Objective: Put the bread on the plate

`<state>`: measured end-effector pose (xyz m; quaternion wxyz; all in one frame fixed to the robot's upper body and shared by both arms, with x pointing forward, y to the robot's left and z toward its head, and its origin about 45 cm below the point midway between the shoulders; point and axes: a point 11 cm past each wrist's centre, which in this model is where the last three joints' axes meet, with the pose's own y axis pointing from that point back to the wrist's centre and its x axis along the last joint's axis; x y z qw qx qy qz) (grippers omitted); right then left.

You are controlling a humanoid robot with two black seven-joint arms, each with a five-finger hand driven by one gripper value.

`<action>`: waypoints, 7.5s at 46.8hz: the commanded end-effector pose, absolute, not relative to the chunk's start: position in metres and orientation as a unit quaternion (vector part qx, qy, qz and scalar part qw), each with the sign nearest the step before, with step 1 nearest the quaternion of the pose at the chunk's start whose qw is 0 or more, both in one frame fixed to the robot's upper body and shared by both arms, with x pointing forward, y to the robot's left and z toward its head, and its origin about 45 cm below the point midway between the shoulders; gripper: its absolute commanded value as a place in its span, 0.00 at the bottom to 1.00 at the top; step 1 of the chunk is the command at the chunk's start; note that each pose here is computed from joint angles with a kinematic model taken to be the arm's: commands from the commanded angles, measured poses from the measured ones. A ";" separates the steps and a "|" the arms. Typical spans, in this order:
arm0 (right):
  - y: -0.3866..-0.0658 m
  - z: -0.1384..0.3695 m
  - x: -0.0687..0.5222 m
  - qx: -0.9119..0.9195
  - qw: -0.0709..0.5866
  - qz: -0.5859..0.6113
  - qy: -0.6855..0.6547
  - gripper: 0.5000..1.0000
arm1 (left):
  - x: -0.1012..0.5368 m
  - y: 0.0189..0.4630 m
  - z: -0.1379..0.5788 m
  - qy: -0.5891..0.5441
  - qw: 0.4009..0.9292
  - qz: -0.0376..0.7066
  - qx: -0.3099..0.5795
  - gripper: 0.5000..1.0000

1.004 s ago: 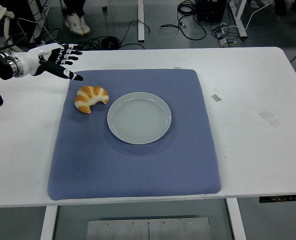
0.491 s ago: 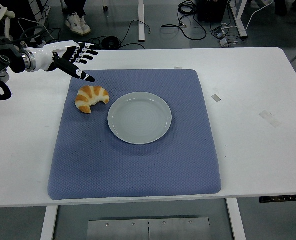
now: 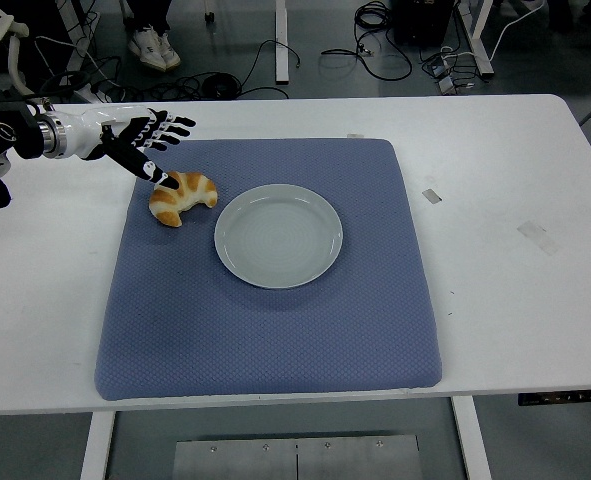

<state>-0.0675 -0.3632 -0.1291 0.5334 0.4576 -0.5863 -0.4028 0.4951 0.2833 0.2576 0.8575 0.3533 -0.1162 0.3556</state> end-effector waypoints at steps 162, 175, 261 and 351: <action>-0.363 -0.129 -0.067 0.458 0.533 -0.403 -0.586 1.00 | 0.508 0.258 0.262 -0.139 0.850 0.398 0.316 0.33; -0.363 -0.129 -0.068 0.457 0.534 -0.403 -0.586 1.00 | 0.507 0.204 0.262 -0.136 0.875 0.368 0.282 0.33; -0.363 -0.129 -0.067 0.457 0.533 -0.403 -0.587 1.00 | 0.480 0.146 0.234 -0.092 0.918 0.262 0.282 0.73; -0.363 -0.129 -0.067 0.457 0.533 -0.403 -0.587 1.00 | 0.518 0.217 0.334 -0.003 0.910 0.414 0.024 0.96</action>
